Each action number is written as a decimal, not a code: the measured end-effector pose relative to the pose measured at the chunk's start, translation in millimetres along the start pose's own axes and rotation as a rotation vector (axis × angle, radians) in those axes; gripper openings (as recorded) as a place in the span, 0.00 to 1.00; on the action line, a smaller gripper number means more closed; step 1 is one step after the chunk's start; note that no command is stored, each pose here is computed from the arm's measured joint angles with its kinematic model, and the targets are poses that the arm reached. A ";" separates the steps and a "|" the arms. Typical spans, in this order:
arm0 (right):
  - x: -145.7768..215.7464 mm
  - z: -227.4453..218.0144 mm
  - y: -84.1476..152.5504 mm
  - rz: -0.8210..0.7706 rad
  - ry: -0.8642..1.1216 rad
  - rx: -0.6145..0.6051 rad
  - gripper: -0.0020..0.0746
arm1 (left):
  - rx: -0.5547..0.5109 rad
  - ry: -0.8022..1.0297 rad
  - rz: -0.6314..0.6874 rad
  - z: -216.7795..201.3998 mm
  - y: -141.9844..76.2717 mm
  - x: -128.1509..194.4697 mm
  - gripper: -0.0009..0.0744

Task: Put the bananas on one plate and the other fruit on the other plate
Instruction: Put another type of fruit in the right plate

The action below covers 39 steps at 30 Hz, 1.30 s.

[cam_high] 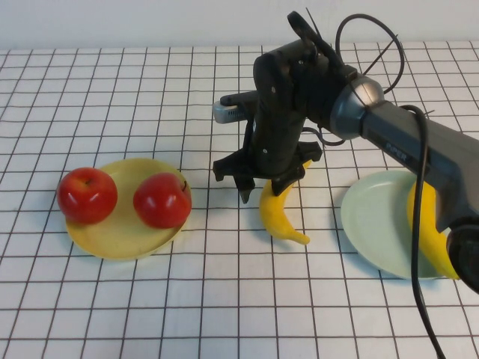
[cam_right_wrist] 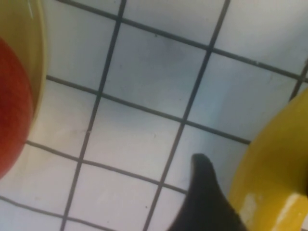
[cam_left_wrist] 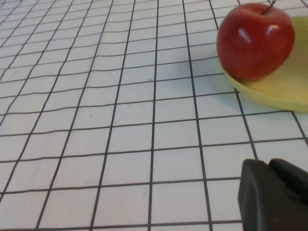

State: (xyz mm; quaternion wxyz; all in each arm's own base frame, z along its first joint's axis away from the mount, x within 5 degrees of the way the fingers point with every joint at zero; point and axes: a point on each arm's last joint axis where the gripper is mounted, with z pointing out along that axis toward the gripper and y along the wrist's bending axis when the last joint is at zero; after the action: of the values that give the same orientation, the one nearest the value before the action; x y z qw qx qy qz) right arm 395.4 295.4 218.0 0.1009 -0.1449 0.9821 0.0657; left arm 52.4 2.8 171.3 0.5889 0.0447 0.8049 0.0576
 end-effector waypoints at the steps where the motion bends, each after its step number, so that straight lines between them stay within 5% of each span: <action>1: 0.0 0.0 0.0 0.000 0.000 0.000 0.55 | 0.000 0.000 0.000 0.0 0.0 0.0 0.01; 14: 9.5 -23.5 -9.4 0.008 -0.036 0.058 0.53 | 0.000 0.000 0.000 0.0 0.0 0.0 0.01; 32: 22.0 26.0 -13.8 0.036 0.092 0.093 0.53 | 0.000 0.000 0.000 0.0 0.0 0.0 0.01; 39: 21.6 26.3 -13.5 0.010 0.091 0.090 0.43 | 0.000 0.000 0.000 0.0 0.0 0.0 0.01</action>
State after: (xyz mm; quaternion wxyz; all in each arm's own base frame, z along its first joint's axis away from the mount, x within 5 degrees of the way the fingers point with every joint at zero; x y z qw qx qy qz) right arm 383.9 280.8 186.4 0.0622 -0.1380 0.9884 0.0153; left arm 52.4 2.8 171.3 0.5889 0.0447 0.8049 0.0576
